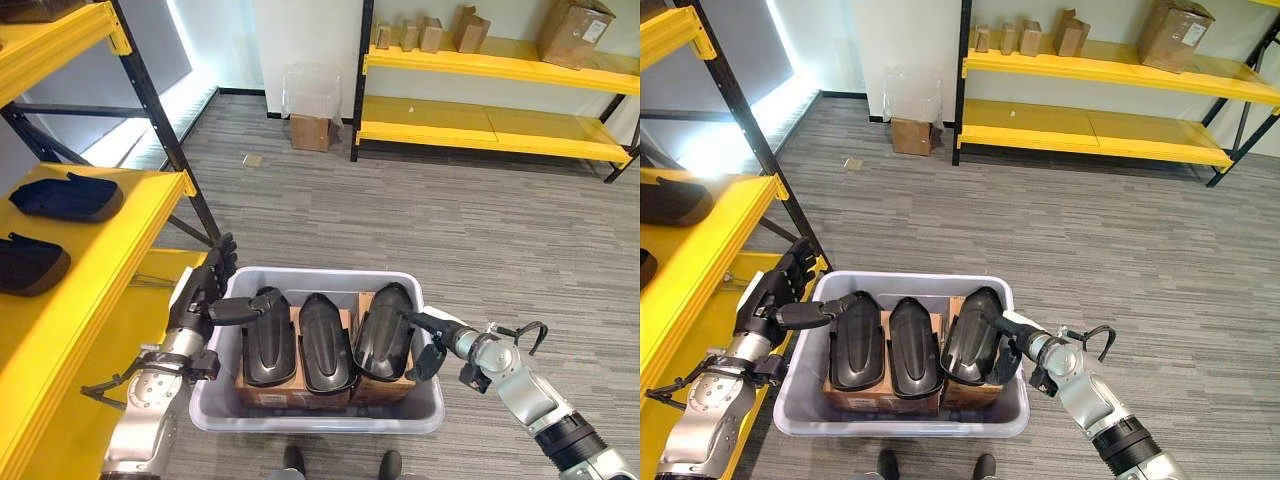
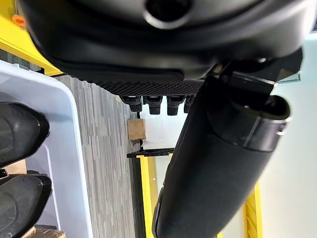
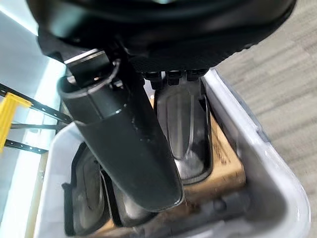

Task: Move parts from the plastic box to the shelf.

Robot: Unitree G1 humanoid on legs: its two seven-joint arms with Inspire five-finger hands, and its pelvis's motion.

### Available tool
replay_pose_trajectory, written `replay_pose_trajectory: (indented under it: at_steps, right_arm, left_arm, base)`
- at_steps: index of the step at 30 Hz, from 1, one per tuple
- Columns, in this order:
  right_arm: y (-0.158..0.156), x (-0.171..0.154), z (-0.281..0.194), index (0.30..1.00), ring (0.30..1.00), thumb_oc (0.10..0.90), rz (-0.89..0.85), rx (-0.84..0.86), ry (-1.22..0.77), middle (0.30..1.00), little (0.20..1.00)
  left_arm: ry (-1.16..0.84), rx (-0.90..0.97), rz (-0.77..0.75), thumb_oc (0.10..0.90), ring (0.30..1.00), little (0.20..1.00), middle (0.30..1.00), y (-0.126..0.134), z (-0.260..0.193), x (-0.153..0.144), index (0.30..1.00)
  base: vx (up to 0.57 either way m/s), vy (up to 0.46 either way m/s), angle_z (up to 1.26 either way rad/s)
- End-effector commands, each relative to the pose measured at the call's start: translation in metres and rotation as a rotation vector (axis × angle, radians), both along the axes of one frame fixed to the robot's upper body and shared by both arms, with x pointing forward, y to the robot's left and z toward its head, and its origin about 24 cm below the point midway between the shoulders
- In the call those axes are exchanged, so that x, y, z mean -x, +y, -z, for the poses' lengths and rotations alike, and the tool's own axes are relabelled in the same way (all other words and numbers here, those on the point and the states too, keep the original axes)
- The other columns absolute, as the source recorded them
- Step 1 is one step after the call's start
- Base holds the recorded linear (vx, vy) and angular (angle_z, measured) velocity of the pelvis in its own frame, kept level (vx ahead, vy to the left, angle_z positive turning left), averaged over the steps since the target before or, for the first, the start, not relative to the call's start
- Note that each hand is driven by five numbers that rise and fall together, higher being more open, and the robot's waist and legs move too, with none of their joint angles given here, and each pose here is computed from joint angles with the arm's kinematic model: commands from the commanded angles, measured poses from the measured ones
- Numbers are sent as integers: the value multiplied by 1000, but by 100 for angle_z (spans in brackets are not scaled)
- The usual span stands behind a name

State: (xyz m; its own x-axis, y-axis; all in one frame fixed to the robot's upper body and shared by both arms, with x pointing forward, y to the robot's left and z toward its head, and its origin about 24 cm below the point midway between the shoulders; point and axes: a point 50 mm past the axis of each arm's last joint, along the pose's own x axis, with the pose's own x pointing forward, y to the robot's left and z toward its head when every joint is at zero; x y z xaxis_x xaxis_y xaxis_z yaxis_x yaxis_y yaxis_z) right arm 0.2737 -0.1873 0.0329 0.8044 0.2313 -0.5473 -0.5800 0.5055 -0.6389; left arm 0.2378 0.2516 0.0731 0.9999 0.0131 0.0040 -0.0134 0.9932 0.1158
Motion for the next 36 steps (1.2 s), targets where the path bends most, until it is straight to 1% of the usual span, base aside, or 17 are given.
replay_pose_trajectory:
  at_steps: [1,5,8,14,17,22,27,32,36]
  right_arm:
    - [-1,-27,-33,1000,1000,900,-33,108,-204,1000,1000]
    - [-2,-23,-28,1000,1000,900,-66,140,-208,1000,1000]
    - [4,-24,-31,1000,1000,900,-94,140,-244,1000,1000]
    - [20,-37,-39,1000,1000,900,-123,165,-291,1000,1000]
    - [29,-46,-44,1000,1000,900,-145,192,-309,1000,1000]
    - [41,-52,-49,1000,1000,900,-164,184,-347,1000,1000]
    - [53,-55,-55,1000,1000,900,-184,136,-391,1000,1000]
    - [61,-57,-51,1000,1000,900,-195,164,-364,1000,1000]
    - [63,-58,-50,1000,1000,900,-168,167,-365,1000,1000]
  left_arm:
    - [-205,-38,38,900,1000,1000,1000,-6,-42,-19,1000]
    - [-203,-39,39,900,1000,1000,1000,-7,-41,-19,1000]
    - [-218,-34,25,900,1000,1000,1000,-9,-46,-22,1000]
    - [-270,-32,36,900,1000,1000,1000,-14,-59,-33,1000]
    - [-300,-121,52,900,1000,1000,1000,-19,-68,-39,1000]
    - [-305,-101,-3,900,1000,1000,1000,-14,-72,-42,1000]
    - [-298,-91,-27,900,1000,1000,1000,-13,-73,-44,1000]
    - [-282,-77,-23,900,1000,1000,1000,-15,-68,-45,1000]
    - [-278,-73,-21,900,1000,1000,1000,-16,-65,-45,1000]
  base:
    - [38,25,1]
    - [6,15,1]
    - [-62,46,0]
    - [-151,54,1]
    - [-139,64,-3]
    - [-49,35,-1]
    - [0,0,0]
    - [0,0,0]
    - [-22,-14,1]
